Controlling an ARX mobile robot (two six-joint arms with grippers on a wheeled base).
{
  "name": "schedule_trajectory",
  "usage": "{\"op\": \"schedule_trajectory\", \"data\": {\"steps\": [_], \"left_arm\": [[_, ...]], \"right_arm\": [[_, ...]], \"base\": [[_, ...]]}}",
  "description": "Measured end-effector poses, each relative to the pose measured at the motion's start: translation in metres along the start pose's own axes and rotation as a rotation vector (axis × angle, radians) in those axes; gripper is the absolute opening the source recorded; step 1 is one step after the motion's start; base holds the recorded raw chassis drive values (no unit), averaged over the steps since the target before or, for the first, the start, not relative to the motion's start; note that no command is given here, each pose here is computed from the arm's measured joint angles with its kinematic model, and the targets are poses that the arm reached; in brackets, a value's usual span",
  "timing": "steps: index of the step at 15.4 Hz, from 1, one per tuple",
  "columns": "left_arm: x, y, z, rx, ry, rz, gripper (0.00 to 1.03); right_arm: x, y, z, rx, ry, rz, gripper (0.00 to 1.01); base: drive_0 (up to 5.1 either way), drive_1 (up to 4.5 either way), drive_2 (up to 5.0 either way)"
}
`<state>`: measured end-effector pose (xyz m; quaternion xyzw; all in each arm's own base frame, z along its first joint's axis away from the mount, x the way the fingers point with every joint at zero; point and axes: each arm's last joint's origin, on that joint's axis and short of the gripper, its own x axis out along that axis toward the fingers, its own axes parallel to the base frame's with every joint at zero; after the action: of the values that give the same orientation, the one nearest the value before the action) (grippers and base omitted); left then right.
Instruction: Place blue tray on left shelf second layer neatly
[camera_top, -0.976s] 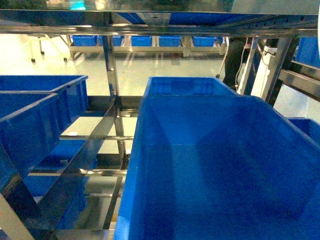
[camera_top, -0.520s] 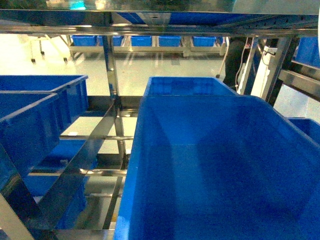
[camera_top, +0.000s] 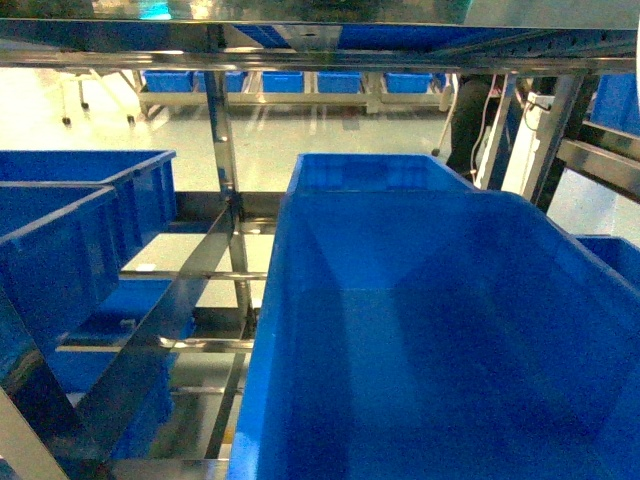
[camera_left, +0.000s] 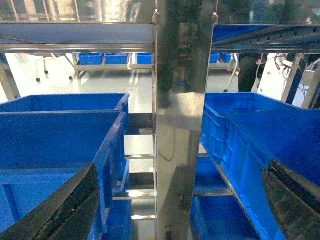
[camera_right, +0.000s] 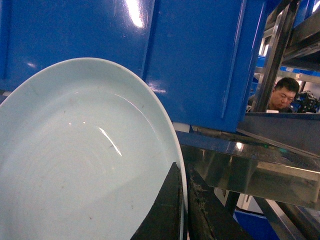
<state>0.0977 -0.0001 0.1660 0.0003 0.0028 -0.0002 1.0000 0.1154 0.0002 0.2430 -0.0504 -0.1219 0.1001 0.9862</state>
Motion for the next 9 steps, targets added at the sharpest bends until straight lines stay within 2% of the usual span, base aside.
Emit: {"op": "schedule_trajectory", "data": {"steps": [9], "left_arm": [[0.0000,0.0000,0.0000,0.000,0.000,0.000,0.98]], "right_arm": [[0.0000,0.0000,0.0000,0.000,0.000,0.000,0.02]], "base": [[0.0,0.00,0.0]]}}
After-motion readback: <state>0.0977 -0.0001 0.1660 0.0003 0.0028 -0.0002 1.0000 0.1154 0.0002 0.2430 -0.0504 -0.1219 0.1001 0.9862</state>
